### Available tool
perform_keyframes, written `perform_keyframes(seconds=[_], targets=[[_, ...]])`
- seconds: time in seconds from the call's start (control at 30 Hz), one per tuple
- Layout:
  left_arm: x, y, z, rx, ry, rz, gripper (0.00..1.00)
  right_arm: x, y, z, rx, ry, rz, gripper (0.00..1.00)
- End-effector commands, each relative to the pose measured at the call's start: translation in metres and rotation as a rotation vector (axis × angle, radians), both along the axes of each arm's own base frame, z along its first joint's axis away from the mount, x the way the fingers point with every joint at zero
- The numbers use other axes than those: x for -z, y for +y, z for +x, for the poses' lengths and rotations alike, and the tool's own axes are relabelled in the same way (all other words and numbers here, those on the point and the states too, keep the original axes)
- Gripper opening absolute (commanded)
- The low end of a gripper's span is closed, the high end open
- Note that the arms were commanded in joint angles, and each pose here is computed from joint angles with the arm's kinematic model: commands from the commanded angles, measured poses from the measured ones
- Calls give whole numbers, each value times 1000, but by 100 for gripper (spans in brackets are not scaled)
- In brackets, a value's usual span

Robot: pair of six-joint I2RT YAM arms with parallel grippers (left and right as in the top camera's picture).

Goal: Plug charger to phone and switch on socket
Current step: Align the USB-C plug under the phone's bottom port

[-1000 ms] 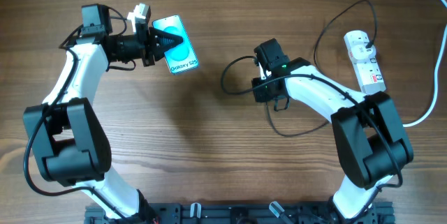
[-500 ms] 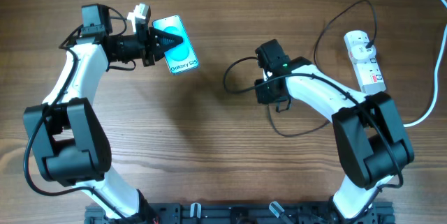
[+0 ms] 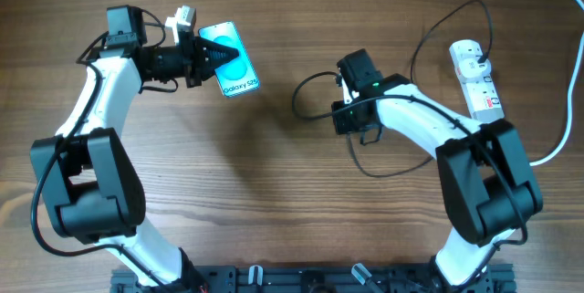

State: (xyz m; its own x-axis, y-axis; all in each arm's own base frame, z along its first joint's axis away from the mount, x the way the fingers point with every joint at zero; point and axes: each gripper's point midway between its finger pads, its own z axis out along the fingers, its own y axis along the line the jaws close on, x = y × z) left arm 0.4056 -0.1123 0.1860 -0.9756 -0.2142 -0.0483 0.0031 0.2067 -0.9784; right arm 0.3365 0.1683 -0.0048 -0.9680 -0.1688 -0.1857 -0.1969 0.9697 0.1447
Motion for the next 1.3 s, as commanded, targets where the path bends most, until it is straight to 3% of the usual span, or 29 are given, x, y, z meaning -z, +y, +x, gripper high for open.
perform_keyframes(seconds=[0.0, 0.17, 0.4, 0.53, 0.73, 0.9, 1.27], targets=[[-14, 3, -2, 3, -56, -8, 4, -17, 33, -27, -151, 110, 339, 4], [-37, -2, -9, 68, -152, -124, 4, -134, 62, -48, -380, 44, 938, 4], [-63, -6, -19, 90, -214, -135, 4, -189, 80, -81, -499, 96, 1265, 4], [-60, -12, -16, 13, -159, 29, 4, -187, 98, -89, -520, 151, 1242, 4], [-58, -23, -17, -3, -156, 108, 4, -190, 122, -85, -517, 73, 1038, 4], [-59, -25, -17, -1, -142, 99, 4, -221, 118, -80, -469, -29, 982, 4], [-59, -56, -29, 67, -98, 84, 4, -236, 138, -84, -487, -54, 1011, 4]])
